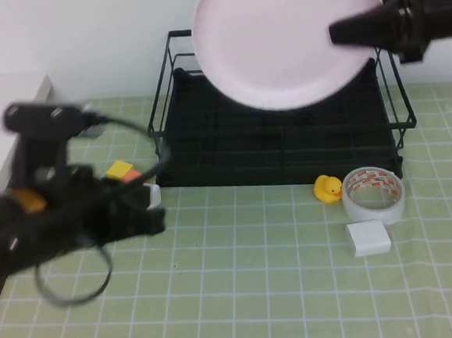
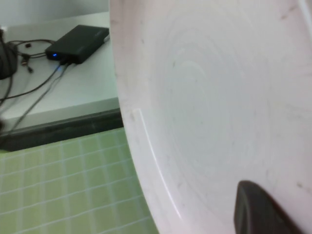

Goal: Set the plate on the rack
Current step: Place the plate on the rack

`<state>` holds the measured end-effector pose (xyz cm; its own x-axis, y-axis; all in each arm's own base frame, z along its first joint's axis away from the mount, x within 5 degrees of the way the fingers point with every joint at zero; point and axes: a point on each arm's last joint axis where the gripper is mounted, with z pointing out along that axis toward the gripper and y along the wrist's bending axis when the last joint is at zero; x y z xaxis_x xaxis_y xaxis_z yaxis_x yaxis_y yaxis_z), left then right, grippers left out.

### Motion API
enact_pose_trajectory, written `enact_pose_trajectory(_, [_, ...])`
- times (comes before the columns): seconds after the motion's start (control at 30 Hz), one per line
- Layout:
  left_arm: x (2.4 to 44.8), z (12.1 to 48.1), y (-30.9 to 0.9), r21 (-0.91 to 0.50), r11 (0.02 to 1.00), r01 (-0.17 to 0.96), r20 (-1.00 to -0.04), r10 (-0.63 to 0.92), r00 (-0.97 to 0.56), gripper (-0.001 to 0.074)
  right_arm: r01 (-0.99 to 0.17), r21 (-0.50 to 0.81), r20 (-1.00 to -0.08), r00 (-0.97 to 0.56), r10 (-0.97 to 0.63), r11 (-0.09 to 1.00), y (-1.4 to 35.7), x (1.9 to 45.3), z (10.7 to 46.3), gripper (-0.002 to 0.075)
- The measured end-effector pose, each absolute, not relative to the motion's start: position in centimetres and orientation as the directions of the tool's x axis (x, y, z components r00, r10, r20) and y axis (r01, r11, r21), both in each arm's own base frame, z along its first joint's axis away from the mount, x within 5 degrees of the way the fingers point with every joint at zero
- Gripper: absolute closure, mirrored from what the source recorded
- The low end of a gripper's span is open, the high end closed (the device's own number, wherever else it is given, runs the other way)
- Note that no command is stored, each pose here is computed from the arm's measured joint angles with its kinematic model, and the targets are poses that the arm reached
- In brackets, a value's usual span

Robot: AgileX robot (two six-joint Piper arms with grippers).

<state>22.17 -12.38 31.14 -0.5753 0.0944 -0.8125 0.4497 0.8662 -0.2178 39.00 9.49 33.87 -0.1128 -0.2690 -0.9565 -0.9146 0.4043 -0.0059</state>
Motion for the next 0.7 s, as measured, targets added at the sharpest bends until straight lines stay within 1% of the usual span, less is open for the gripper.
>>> enact_pose_trajectory(0.13, [19.5,30.0,-10.8,-0.247,0.881,0.404,-0.817,0.035,-0.576,0.0727,-0.916,-0.068,-0.962,-0.046,-0.271,0.396,9.7,42.3,34.2,0.0606])
enact_pose_trajectory(0.3, [16.1,28.8,-9.0,-0.358,0.874,0.328,-0.788,-0.094,-0.609,0.0734,-0.910,-0.162,-0.958,0.051,-0.283,0.382,9.8,46.0,33.7,0.0606])
enact_pose_trajectory(0.37, [14.9,28.3,-8.5,-0.382,0.869,0.316,-0.783,-0.123,-0.610,0.0735,-0.903,-0.199,-0.953,0.088,-0.290,0.381,10.0,47.3,33.3,0.0606])
enact_pose_trajectory(0.53, [12.3,27.3,-7.3,-0.411,0.856,0.313,-0.783,-0.156,-0.602,0.0735,-0.858,-0.294,-0.937,0.172,-0.305,0.421,10.2,50.7,32.1,0.0606])
enact_pose_trajectory(0.7, [10.8,25.9,-6.7,-0.459,0.838,0.295,-0.759,-0.196,-0.621,0.0736,-0.823,-0.322,-0.936,0.200,-0.291,0.468,10.2,53.6,29.9,0.0606])
